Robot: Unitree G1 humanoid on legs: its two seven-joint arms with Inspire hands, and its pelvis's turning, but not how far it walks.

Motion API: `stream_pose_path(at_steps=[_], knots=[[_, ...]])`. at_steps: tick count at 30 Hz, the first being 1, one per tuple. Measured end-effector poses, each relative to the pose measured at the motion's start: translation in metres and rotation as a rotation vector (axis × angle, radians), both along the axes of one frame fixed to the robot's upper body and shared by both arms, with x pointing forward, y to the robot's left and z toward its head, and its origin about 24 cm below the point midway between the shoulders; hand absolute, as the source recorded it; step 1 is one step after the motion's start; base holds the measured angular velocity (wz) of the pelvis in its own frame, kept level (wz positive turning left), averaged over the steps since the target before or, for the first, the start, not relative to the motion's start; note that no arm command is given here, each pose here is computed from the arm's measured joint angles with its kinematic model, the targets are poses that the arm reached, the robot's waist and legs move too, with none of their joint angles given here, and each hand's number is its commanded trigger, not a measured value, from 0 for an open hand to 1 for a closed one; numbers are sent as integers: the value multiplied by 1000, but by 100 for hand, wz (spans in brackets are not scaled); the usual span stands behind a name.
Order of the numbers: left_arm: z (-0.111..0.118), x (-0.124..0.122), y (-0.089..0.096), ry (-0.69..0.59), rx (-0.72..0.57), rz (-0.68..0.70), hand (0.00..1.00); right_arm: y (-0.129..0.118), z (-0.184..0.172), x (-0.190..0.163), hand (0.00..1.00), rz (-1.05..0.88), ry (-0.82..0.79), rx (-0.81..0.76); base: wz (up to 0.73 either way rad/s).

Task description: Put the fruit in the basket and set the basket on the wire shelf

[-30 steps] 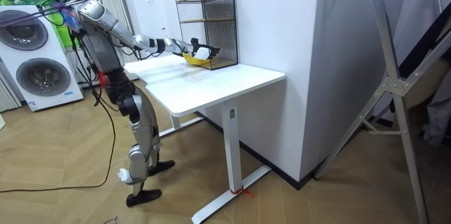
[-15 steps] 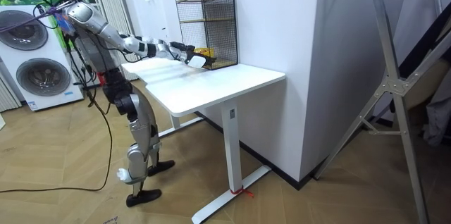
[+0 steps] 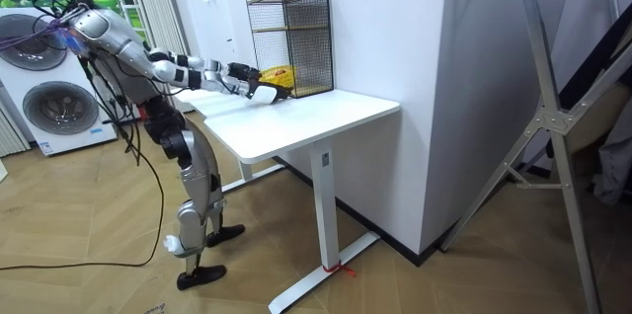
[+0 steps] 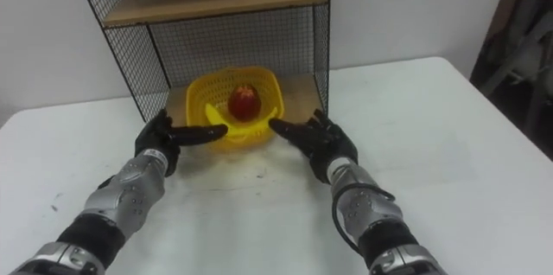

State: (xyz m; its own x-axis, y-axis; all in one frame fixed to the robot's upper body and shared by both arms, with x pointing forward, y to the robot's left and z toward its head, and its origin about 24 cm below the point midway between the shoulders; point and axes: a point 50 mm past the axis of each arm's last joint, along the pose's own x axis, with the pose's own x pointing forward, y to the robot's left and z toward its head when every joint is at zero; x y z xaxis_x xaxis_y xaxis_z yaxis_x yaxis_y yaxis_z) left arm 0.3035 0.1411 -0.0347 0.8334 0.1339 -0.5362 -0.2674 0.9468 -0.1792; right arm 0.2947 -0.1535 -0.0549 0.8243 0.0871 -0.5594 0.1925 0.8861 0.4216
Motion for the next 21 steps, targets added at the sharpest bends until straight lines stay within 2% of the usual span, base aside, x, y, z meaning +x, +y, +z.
stream_pose_path(at_steps=[6,14,21], knots=[[38,14,-7,-193,-27,2,0,4,10,3,0,18,-61,-4,-3],[55,3,-8,-298,-1,-21,0,4,55,8,0,80,-305,-61,0],[75,-6,-3,-404,3,-11,0,-2,70,-7,0,79,-412,-114,0]])
